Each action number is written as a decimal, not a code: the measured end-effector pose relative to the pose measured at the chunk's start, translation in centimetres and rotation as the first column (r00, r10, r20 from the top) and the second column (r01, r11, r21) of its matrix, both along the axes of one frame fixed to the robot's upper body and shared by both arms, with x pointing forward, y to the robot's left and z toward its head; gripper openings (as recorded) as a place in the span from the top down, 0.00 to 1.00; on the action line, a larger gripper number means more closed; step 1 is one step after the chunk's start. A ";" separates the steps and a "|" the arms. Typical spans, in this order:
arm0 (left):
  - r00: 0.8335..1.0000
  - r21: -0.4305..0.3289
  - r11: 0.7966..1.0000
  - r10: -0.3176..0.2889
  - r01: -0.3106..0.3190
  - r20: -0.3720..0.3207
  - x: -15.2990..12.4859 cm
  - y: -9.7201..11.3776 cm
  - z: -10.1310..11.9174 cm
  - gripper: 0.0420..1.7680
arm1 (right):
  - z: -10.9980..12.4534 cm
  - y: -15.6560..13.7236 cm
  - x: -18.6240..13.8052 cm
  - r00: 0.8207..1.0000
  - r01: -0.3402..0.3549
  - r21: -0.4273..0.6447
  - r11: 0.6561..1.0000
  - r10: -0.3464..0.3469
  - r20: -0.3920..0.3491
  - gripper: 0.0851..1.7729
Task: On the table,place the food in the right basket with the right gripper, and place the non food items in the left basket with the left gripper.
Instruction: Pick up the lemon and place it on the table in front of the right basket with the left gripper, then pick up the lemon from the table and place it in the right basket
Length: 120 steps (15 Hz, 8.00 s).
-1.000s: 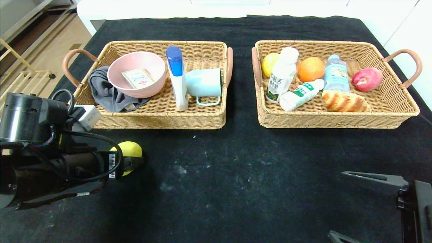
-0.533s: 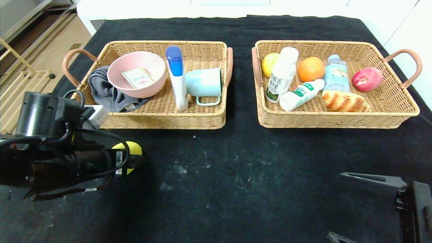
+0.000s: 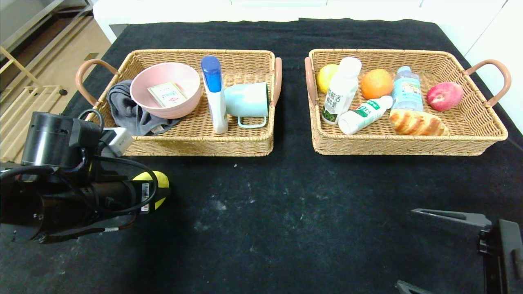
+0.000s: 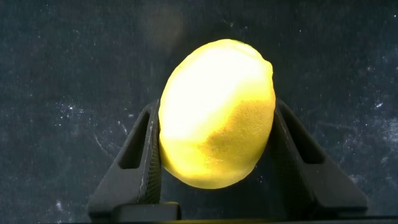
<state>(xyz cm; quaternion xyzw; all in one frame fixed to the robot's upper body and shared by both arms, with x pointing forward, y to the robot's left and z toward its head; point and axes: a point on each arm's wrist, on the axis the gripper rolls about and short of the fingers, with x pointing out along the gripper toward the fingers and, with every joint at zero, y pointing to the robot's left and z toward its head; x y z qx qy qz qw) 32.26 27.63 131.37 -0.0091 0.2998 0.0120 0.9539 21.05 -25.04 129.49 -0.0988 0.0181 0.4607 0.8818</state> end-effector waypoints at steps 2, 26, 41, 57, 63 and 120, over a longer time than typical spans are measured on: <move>1.000 0.001 1.000 0.002 -0.002 -0.002 0.0 0.0 0.0 0.43 | -0.1 0.0 0.1 1.000 0.001 -0.002 1.000 -0.001 -0.003 0.04; 0.876 -0.078 0.881 -0.450 0.467 0.174 -2.7 -14.4 3.9 0.44 | 2.7 -0.4 1.0 0.980 0.180 0.056 0.982 -0.184 0.074 0.04; 0.842 0.006 0.843 -0.537 0.537 0.057 -0.6 -23.6 -0.1 0.44 | 4.2 -1.3 -0.2 0.969 0.188 0.112 0.976 -0.203 0.142 0.04; 0.840 0.015 0.844 -0.536 0.536 0.087 -1.4 -23.4 0.7 0.13 | 3.9 -1.2 -0.6 0.977 0.160 0.098 0.982 -0.172 0.125 0.04; 0.824 0.018 0.834 -0.548 0.551 0.142 -3.2 -21.0 2.2 0.08 | 3.5 -1.2 -0.6 0.981 0.158 0.077 0.984 -0.166 0.101 0.04; 0.618 0.115 0.776 -0.574 0.621 0.536 -6.1 -5.1 1.8 0.03 | 3.9 19.0 9.0 0.482 0.706 -0.204 0.679 -0.671 -0.564 0.04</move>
